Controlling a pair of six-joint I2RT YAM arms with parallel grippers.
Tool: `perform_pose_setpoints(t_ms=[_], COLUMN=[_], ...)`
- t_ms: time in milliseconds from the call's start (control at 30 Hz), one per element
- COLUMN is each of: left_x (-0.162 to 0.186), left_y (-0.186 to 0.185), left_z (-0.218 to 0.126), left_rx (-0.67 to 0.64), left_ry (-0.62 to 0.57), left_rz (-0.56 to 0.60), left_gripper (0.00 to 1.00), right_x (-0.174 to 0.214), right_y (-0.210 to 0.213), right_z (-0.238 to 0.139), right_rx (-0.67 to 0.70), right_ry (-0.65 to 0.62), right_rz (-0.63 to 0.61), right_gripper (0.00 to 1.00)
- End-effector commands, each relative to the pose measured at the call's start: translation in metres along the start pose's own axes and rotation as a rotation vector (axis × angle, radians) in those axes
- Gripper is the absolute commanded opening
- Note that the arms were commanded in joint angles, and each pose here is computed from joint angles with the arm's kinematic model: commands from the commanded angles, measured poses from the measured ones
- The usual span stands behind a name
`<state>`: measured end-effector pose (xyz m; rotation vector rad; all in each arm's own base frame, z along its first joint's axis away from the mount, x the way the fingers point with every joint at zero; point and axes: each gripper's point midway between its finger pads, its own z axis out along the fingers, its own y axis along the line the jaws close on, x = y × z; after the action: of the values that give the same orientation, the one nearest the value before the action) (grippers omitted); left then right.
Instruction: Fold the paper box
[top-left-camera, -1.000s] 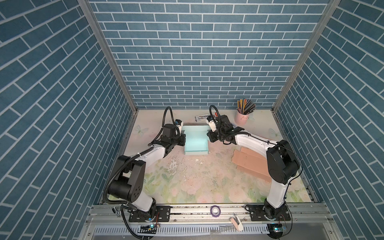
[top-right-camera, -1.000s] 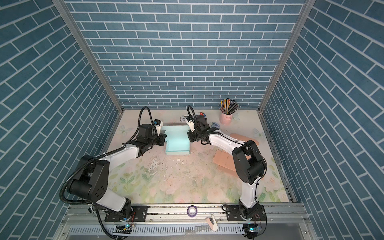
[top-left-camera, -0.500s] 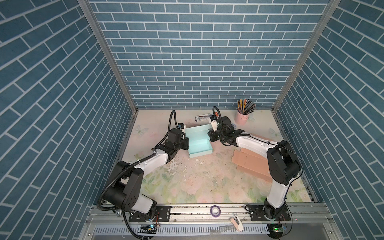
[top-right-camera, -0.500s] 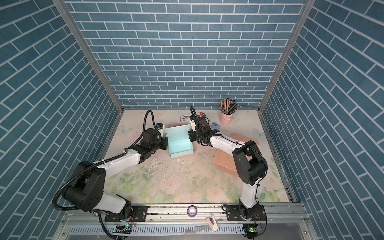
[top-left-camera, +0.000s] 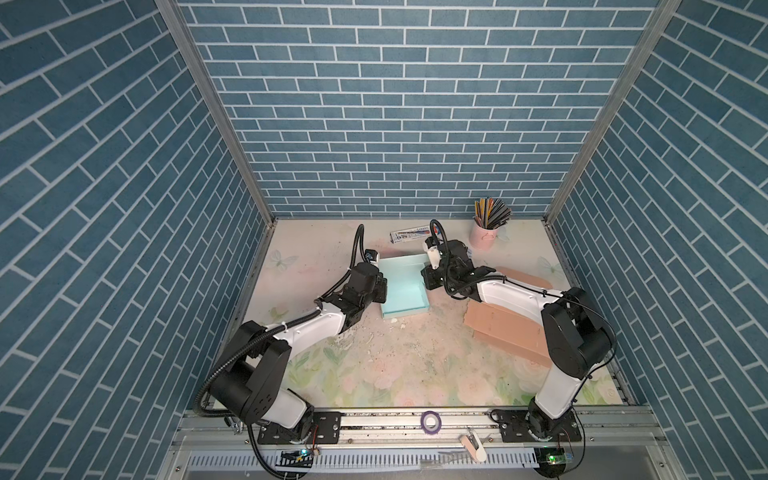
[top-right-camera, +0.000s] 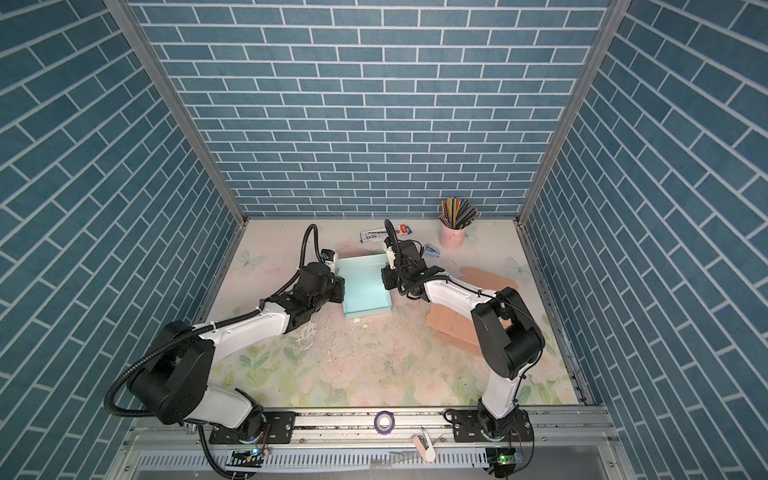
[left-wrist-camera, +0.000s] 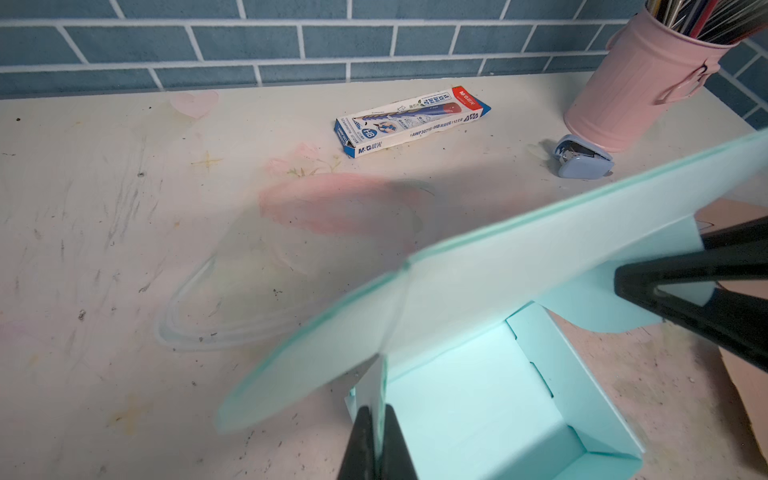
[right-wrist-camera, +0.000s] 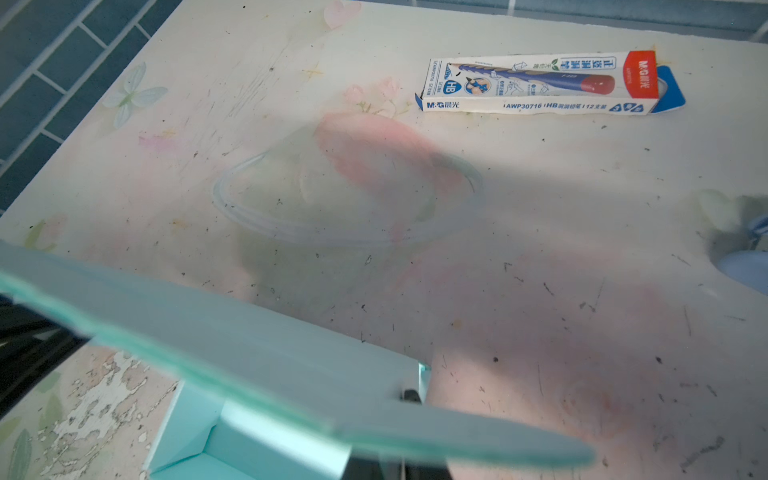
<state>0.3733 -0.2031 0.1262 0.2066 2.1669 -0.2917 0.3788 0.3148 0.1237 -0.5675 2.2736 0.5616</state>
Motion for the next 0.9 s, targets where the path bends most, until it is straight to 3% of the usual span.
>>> perform_pose_setpoints(t_ms=[0, 300, 733, 867], left_x=[-0.016, -0.007, -0.006, -0.005], left_y=[-0.027, -0.025, -0.028, -0.029], left_z=[-0.003, 0.004, 0.000, -0.001], left_rx=[0.072, 0.041, -0.017, -0.027], left_ry=[-0.081, -0.090, -0.148, -0.154], left_rz=[-0.021, -0.075, -0.127, -0.128], left_gripper=[0.06, 0.05, 0.05, 0.05], right_x=[0.000, 0.001, -0.007, -0.007], right_y=[0.025, 0.026, 0.029, 0.036], right_z=[-0.007, -0.005, -0.004, -0.005], right_rx=[-0.087, -0.098, -0.074, -0.122], right_ry=[-0.006, -0.011, -0.088, -0.089], right_rz=[0.000, 0.031, 0.126, 0.169], right_gripper=[0.12, 0.12, 0.20, 0.13])
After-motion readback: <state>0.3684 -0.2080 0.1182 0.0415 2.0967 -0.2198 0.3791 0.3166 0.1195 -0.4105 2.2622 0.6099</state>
